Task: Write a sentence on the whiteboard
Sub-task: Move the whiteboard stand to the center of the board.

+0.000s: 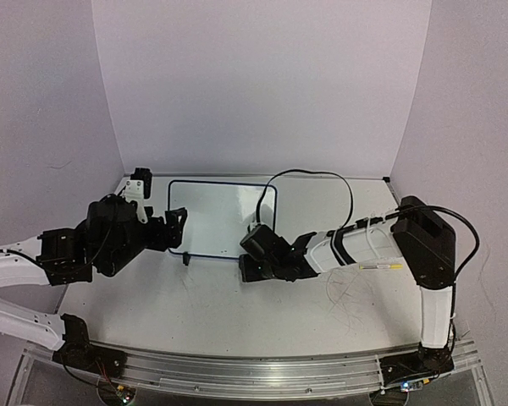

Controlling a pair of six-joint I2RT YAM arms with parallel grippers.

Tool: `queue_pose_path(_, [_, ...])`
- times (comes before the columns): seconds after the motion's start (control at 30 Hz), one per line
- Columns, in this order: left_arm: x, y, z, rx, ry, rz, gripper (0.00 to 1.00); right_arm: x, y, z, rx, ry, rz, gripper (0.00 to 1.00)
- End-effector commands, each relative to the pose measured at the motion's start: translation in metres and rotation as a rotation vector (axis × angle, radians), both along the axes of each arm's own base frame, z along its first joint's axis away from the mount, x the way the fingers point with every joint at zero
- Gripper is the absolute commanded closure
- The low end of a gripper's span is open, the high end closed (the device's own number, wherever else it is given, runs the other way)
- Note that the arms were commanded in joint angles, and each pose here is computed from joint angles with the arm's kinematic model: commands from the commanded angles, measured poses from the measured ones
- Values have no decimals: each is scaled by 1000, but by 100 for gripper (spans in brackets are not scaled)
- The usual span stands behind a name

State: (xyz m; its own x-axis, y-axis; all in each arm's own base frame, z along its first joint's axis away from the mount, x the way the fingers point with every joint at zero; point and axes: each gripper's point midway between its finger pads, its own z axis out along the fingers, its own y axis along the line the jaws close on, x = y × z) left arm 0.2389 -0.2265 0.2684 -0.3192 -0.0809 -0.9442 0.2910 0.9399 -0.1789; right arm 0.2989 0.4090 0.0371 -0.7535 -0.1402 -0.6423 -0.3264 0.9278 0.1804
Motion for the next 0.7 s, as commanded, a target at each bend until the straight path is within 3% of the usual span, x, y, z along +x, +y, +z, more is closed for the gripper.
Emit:
queue_pose_path(0.0, [-5,11,40,-112,-65,-2,11,12,33,15,81,-36,17,43])
queue_pose_path(0.13, [-7,17,45,-95,-89,-4,10,19,39,6,74,-36,-9,43])
queue_pose_path(0.67, [-12,28,51,-74,-123,-14,10,37,29,-6,-5,-54,-151,77])
